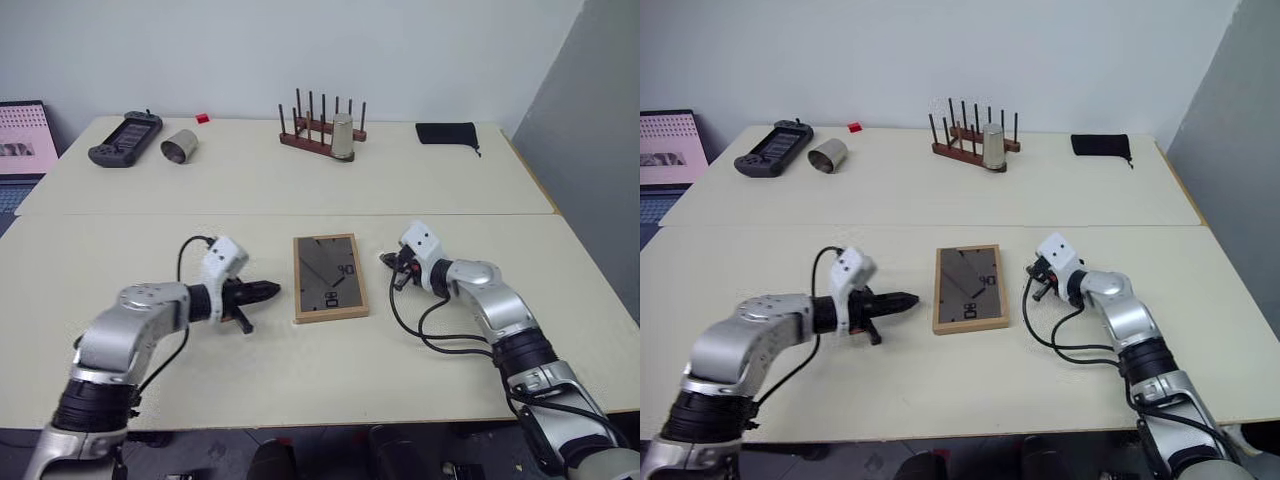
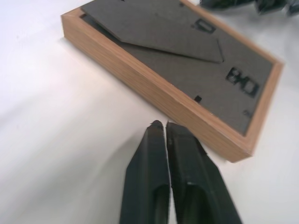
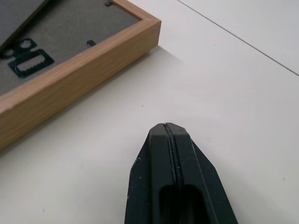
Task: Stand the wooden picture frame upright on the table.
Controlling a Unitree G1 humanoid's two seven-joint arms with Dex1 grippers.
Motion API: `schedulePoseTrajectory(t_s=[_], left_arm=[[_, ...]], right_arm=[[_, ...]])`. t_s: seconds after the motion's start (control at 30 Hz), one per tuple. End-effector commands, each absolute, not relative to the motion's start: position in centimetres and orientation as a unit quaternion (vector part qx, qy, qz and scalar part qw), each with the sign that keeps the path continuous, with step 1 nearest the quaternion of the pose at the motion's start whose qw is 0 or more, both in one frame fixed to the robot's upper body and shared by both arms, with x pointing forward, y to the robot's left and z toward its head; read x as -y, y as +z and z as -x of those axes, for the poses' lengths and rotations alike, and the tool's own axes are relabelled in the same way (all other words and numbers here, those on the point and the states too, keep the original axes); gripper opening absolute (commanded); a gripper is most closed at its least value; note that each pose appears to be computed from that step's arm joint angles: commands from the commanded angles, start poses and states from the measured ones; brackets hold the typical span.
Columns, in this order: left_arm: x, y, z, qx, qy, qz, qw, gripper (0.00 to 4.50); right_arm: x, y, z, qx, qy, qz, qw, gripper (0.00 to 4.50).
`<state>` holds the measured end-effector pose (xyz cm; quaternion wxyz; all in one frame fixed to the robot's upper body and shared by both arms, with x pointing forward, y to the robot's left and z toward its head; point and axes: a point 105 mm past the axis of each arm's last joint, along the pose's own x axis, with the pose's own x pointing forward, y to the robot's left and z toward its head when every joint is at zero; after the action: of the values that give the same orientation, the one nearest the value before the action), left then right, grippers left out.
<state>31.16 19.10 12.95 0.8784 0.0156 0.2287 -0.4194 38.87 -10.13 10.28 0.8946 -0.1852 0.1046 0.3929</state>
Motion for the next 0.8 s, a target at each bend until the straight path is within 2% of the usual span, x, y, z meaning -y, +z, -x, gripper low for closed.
schedulePoseTrajectory(t_s=[0.03, 0.17, 0.33, 0.53, 0.8], left_arm=[[-19.7, 14.3, -30.8, -0.243, -0.441, 0.038, 0.863, 1.16], [-19.6, 14.4, -31.0, -0.284, -0.439, 0.106, 0.846, 2.01], [-19.4, 13.6, -31.4, -0.330, -0.417, 0.177, 0.828, 3.30], [-18.7, 12.8, -31.2, -0.381, -0.402, 0.266, 0.789, 4.47], [-17.0, 10.8, -31.5, -0.431, -0.391, 0.279, 0.764, 4.47]], right_arm=[[9.7, 12.2, -38.8, -0.070, 0.404, 0.183, 0.894, 0.00], [9.3, 12.1, -38.9, -0.069, 0.408, 0.184, 0.891, 0.00], [9.3, 11.9, -38.7, -0.069, 0.408, 0.187, 0.891, 0.00], [9.2, 11.8, -38.2, -0.067, 0.410, 0.191, 0.889, 0.00], [6.5, 11.4, -36.8, -0.060, 0.434, 0.186, 0.879, 0.00]])
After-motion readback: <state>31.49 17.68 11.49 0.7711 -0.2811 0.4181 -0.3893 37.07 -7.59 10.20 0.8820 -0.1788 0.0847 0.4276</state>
